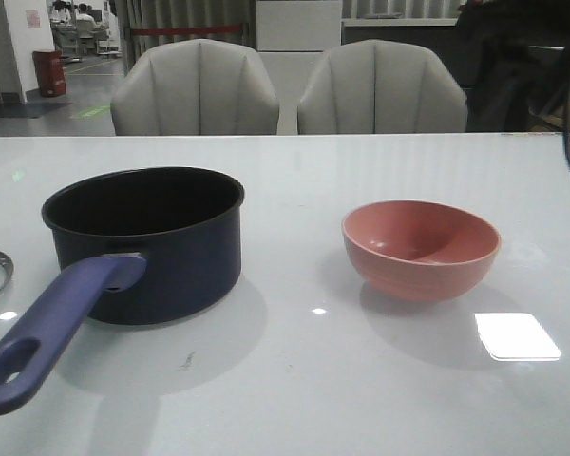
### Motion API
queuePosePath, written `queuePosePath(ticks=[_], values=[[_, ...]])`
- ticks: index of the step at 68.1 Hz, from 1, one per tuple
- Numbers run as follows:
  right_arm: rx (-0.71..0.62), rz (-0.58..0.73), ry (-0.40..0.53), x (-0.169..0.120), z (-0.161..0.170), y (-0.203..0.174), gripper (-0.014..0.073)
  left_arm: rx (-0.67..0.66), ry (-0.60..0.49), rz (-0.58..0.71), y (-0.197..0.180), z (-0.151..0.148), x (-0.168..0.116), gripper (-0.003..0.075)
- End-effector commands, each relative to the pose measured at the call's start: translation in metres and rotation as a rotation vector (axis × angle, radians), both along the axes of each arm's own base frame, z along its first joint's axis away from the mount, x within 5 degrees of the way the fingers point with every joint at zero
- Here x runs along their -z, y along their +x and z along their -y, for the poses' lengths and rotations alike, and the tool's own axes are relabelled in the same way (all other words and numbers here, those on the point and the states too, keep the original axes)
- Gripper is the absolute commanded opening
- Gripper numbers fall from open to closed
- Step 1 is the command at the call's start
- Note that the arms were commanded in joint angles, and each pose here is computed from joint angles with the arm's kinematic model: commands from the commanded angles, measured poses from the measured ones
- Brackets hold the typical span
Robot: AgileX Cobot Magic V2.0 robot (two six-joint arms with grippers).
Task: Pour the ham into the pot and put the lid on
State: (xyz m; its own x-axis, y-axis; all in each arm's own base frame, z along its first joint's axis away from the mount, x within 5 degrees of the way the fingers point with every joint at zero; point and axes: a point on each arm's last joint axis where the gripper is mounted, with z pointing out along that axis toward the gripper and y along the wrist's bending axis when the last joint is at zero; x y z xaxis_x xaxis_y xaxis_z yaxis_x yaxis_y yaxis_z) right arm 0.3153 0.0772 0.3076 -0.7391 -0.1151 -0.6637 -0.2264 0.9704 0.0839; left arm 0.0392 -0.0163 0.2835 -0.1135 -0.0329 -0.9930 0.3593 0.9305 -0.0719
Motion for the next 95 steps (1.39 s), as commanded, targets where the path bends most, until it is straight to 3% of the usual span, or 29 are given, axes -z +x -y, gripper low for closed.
queuePosePath(ticks=[1,18,27,41,64,70,71,72,73,76,81,95], values=[[-0.010,0.250,0.028,-0.046,0.007,-0.033,0.0493,0.004,-0.041,0.094,0.000,0.000,-0.016,0.0617],[-0.020,0.635,0.125,-0.074,0.023,-0.130,0.0493,0.004,-0.041,0.094,0.000,0.000,-0.016,0.0617],[-0.012,0.745,0.152,-0.065,0.035,-0.171,0.0493,0.004,-0.041,0.094,0.000,0.000,-0.016,0.0617],[0.001,0.898,0.191,-0.028,0.052,-0.231,0.0491,0.004,-0.041,0.094,0.000,0.000,-0.016,0.0617],[0.005,0.875,0.185,0.028,0.057,-0.245,0.0461,0.005,-0.039,0.089,0.000,0.000,-0.015,0.0617],[0.004,0.854,0.180,0.033,0.056,-0.244,0.0327,0.004,-0.040,0.091,0.000,0.000,-0.015,0.0617],[0.003,0.849,0.178,0.034,0.056,-0.244,0.0262,0.004,-0.040,0.091,0.000,0.000,-0.015,0.0617],[0.003,0.848,0.178,0.034,0.056,-0.244,0.0262,0.004,-0.040,0.091,0.000,0.000,-0.015,0.0617],[0.002,0.842,0.177,0.035,0.056,-0.244,0.0195,0.004,-0.040,0.091,0.000,0.000,-0.015,0.0617],[0.002,0.835,0.175,0.036,0.056,-0.244,0.0116,0.004,-0.040,0.091,0.000,0.000,-0.015,0.0617],[0.001,0.832,0.175,0.036,0.056,-0.244,0.0159,0.004,-0.038,0.086,0.001,0.000,-0.015,0.0617],[0.001,0.832,0.175,0.036,0.056,-0.244,0.0162,-0.003,-0.012,0.019,0.013,0.005,-0.029,0.0644]])
